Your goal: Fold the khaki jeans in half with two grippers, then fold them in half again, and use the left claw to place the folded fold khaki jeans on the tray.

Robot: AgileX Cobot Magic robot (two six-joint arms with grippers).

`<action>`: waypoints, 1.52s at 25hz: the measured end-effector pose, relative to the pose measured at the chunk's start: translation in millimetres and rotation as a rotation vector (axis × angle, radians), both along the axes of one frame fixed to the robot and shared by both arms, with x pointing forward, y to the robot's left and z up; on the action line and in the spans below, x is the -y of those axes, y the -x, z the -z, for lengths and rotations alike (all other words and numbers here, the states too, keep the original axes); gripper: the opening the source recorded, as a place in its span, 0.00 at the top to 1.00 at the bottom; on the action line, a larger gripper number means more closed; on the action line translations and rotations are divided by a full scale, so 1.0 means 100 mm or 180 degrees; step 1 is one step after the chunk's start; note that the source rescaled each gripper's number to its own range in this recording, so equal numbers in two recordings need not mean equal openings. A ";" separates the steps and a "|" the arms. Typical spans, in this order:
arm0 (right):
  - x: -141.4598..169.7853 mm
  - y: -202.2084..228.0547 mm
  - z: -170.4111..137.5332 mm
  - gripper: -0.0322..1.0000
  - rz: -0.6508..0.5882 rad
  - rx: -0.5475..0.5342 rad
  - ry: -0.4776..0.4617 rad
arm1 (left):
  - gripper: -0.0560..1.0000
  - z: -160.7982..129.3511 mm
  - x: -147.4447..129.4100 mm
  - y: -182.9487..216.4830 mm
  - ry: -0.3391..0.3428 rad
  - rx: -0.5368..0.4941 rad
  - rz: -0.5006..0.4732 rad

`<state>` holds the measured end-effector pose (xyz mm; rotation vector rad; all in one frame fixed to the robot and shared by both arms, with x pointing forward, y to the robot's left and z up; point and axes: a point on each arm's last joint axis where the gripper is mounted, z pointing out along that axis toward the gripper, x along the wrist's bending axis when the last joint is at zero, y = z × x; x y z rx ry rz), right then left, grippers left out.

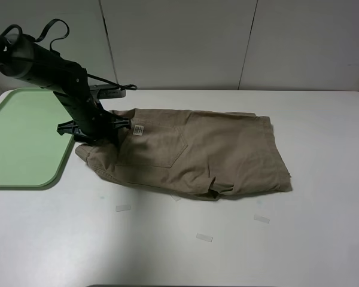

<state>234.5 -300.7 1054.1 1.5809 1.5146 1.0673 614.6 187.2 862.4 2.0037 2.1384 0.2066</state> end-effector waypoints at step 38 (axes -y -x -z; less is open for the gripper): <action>0.00 0.00 0.00 0.00 -0.0001 0.0000 0.0002 | 0.91 -1.70 0.29 0.32 0.0011 0.0310 0.0573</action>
